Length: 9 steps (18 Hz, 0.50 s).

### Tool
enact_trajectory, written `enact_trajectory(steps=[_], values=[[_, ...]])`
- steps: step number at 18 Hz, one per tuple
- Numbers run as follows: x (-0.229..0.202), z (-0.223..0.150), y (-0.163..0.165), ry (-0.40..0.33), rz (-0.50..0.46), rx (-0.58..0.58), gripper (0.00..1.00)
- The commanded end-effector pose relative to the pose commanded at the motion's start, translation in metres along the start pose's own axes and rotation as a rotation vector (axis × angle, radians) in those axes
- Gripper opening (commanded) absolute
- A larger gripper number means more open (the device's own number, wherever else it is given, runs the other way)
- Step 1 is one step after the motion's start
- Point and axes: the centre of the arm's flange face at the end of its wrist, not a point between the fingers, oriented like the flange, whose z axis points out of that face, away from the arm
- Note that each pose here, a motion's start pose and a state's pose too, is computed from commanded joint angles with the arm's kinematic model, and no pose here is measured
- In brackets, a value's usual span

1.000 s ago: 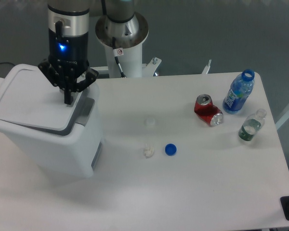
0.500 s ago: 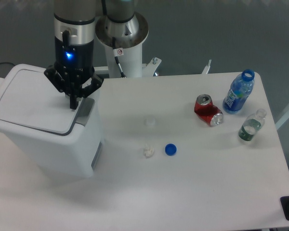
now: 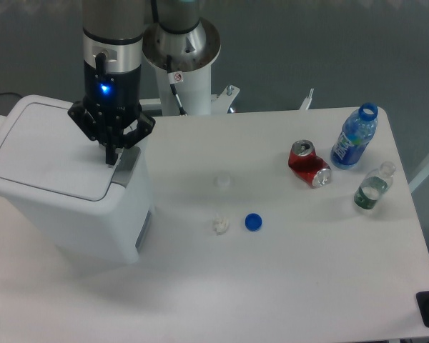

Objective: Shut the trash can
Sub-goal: 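Hold the gripper pressed on the closed lid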

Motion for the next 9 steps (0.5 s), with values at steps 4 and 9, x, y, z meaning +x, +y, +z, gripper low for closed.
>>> enact_trajectory(steps=[4,9], values=[[0.0007,0.0022,0.0011,0.002,0.000,-0.004,0.01],[0.0029,0.0048,0.0016,0.005,0.002,-0.009,0.01]])
